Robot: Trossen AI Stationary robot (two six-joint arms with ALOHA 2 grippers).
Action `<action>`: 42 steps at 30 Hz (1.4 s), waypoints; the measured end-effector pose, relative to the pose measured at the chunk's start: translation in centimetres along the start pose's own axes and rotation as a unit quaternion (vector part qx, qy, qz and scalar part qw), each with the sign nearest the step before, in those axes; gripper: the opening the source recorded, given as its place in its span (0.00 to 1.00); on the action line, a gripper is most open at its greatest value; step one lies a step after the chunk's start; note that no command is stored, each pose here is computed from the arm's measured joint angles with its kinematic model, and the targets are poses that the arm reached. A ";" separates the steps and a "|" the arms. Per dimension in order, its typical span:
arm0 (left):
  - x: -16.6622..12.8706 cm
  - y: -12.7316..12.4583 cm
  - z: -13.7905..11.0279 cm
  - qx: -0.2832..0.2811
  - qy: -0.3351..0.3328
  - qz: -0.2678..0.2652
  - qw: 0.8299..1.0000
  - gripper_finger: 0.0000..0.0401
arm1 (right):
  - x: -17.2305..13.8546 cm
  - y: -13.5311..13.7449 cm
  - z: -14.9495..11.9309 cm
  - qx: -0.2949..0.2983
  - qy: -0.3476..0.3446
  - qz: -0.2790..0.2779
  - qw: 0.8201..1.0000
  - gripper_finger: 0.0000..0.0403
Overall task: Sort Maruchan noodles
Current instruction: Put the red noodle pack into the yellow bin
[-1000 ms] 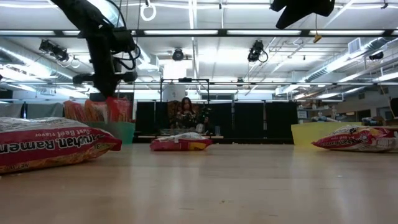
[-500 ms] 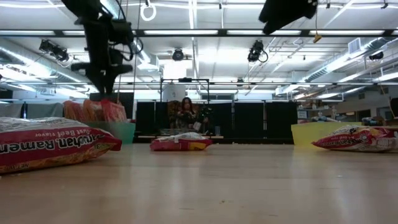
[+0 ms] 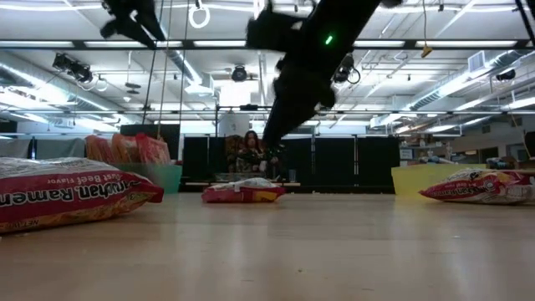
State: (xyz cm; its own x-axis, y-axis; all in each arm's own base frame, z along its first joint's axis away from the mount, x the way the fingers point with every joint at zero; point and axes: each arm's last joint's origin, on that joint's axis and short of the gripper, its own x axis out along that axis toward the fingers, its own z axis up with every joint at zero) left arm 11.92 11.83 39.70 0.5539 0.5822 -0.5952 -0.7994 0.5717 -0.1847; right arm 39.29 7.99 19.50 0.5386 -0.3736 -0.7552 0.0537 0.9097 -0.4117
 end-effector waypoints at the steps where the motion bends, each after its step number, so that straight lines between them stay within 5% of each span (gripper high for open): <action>1: -1.0 0.0 -0.2 0.004 -0.014 -0.006 1.000 0.39 | 0.9 -0.2 0.0 0.003 0.005 -0.007 1.000 0.56; 8: -5.6 0.4 -1.6 0.013 -0.079 -0.026 0.996 0.39 | 6.7 -1.6 -0.8 -0.026 0.036 -0.042 0.998 0.70; 15: -7.2 0.6 -2.2 0.019 -0.104 -0.033 0.994 0.39 | 9.5 -2.5 -1.2 -0.120 0.034 -0.035 0.992 0.69; 23: -6.3 -0.6 -2.9 0.082 -0.027 -0.241 0.967 0.39 | 10.3 -3.6 -1.3 -0.111 0.026 -0.004 0.993 0.50; 28: -5.4 -1.2 -3.4 0.097 0.007 -0.276 0.956 0.39 | 10.5 -3.9 -1.2 -0.107 0.026 -0.004 0.994 0.28; 33: -5.4 -2.1 -3.1 0.115 -0.006 -0.306 0.945 0.39 | 9.1 -4.5 0.4 -0.113 0.036 0.005 0.993 0.05; 42: -6.0 -3.4 -2.1 0.135 -0.072 -0.352 0.924 0.39 | -1.8 -10.7 2.9 -0.049 0.065 0.052 0.995 0.04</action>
State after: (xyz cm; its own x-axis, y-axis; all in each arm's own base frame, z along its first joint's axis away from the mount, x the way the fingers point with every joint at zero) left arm 10.84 5.16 42.30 0.9548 0.0717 -0.2884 -0.1538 0.9495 -0.2733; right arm 40.19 -0.56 26.79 0.4228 -0.3037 -0.8538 -0.0822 0.9254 -0.3699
